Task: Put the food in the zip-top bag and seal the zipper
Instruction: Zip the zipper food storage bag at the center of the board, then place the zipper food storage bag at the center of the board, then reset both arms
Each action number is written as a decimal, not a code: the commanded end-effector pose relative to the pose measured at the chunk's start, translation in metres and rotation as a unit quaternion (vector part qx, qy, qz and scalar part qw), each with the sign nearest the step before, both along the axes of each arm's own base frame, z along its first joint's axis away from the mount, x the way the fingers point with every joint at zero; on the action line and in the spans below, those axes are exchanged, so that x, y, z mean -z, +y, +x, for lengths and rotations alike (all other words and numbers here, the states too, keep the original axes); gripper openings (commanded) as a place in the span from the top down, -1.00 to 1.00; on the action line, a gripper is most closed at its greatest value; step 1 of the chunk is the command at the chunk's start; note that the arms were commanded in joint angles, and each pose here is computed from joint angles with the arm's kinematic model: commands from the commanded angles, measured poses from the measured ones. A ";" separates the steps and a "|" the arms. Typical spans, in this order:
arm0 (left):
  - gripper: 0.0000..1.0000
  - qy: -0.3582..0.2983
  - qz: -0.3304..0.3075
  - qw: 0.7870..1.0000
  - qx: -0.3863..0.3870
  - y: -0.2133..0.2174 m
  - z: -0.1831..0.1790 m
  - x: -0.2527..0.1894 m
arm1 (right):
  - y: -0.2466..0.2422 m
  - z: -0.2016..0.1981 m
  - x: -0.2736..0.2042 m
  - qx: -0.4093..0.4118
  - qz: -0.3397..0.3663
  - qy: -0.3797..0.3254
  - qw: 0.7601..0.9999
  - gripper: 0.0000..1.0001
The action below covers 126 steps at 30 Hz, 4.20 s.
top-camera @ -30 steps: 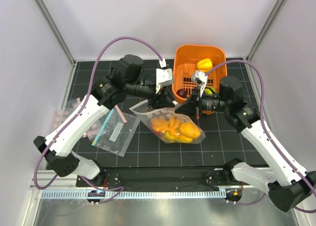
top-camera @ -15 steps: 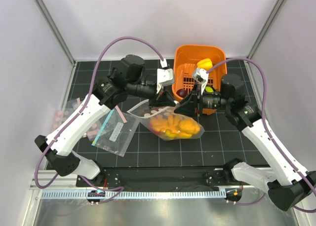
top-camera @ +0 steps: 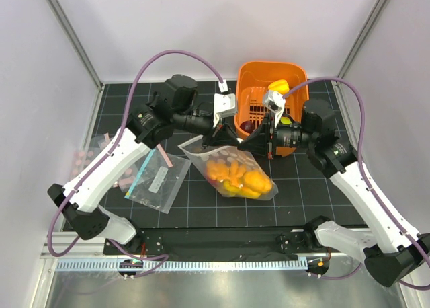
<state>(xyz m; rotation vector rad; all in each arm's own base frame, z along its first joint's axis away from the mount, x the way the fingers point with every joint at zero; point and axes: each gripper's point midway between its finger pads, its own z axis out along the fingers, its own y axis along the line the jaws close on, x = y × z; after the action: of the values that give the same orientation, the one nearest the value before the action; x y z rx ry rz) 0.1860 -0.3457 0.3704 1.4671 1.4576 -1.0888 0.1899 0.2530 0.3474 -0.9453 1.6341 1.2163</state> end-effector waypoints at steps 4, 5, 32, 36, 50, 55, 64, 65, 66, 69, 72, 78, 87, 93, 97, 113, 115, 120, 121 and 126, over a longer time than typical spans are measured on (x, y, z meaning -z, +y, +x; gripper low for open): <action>0.99 -0.007 -0.012 1.000 0.003 0.003 -0.007 -0.004 | -0.001 -0.003 -0.042 0.002 0.032 -0.065 0.997 0.98; 1.00 -0.009 -0.011 1.000 0.001 0.004 -0.007 -0.003 | -0.002 -0.004 -0.044 0.004 0.033 -0.070 0.997 0.98; 1.00 0.036 0.088 0.980 -0.172 0.068 -0.004 0.083 | -0.127 0.120 -0.029 0.518 -0.046 -0.055 0.852 0.98; 1.00 0.046 0.097 0.975 -0.193 0.077 -0.006 0.089 | -0.150 0.125 -0.026 0.579 -0.036 -0.051 0.813 0.98; 1.00 0.062 0.134 0.960 -0.236 0.089 0.000 0.111 | -0.211 0.112 -0.008 0.706 -0.040 -0.035 0.706 0.98; 0.99 0.058 0.146 0.955 -0.253 0.092 0.007 0.116 | -0.223 0.110 0.005 0.730 -0.062 -0.029 0.680 0.99; 0.99 0.055 0.157 0.948 -0.273 0.098 0.014 0.120 | -0.239 0.107 0.030 0.758 -0.079 -0.007 0.648 0.98; 1.00 0.055 0.160 0.946 -0.277 0.100 0.015 0.122 | -0.244 0.107 0.033 0.764 -0.076 0.000 0.641 0.99; 1.00 0.057 0.162 0.944 -0.282 0.102 0.016 0.123 | -0.246 0.107 0.035 0.766 -0.077 0.003 0.638 0.99; 0.99 0.060 0.165 0.941 -0.290 0.103 0.017 0.127 | -0.252 0.105 0.041 0.770 -0.082 0.009 0.633 0.99; 1.00 0.058 0.165 0.940 -0.294 0.102 0.020 0.126 | -0.255 0.101 0.047 0.770 -0.089 0.009 0.632 0.98; 1.00 0.047 0.160 0.940 -0.296 0.093 0.034 0.111 | -0.234 0.100 0.066 0.725 -0.092 0.029 0.682 0.99; 0.54 0.032 0.154 0.925 -0.347 0.071 0.084 0.102 | -0.235 0.096 0.067 0.722 -0.086 0.020 0.686 -0.74; -0.66 0.023 0.076 0.908 -0.412 0.070 0.106 0.059 | -0.246 0.096 0.054 0.746 -0.079 0.010 0.661 -0.99; -0.99 0.004 -0.007 0.864 -0.504 0.096 0.119 0.016 | -0.247 0.102 0.027 0.765 -0.056 0.027 0.641 -0.99; -0.99 0.129 -0.197 0.688 -0.686 0.188 0.092 0.012 | -0.258 0.089 -0.004 0.785 -0.033 0.040 0.618 -0.99; -0.99 0.134 -0.196 0.684 -0.690 0.193 0.088 0.020 | -0.262 0.085 0.001 0.788 -0.042 0.035 0.613 -0.99; -0.99 0.152 -0.196 0.681 -0.689 0.195 0.081 0.032 | -0.268 0.077 0.002 0.789 -0.048 0.024 0.611 -0.99; -0.99 0.153 -0.194 0.682 -0.688 0.194 0.081 0.035 | -0.268 0.076 0.004 0.789 -0.051 0.024 0.612 -0.99; -1.00 0.152 -0.181 0.692 -0.682 0.188 0.083 0.039 | -0.268 0.075 0.008 0.788 -0.059 0.024 0.613 -0.99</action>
<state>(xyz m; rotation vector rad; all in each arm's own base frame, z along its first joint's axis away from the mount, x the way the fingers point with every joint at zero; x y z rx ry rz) 0.2653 -0.1555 0.3252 -0.2786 1.8296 -0.4976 0.2662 -0.0097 0.3340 0.6095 1.7423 -0.1454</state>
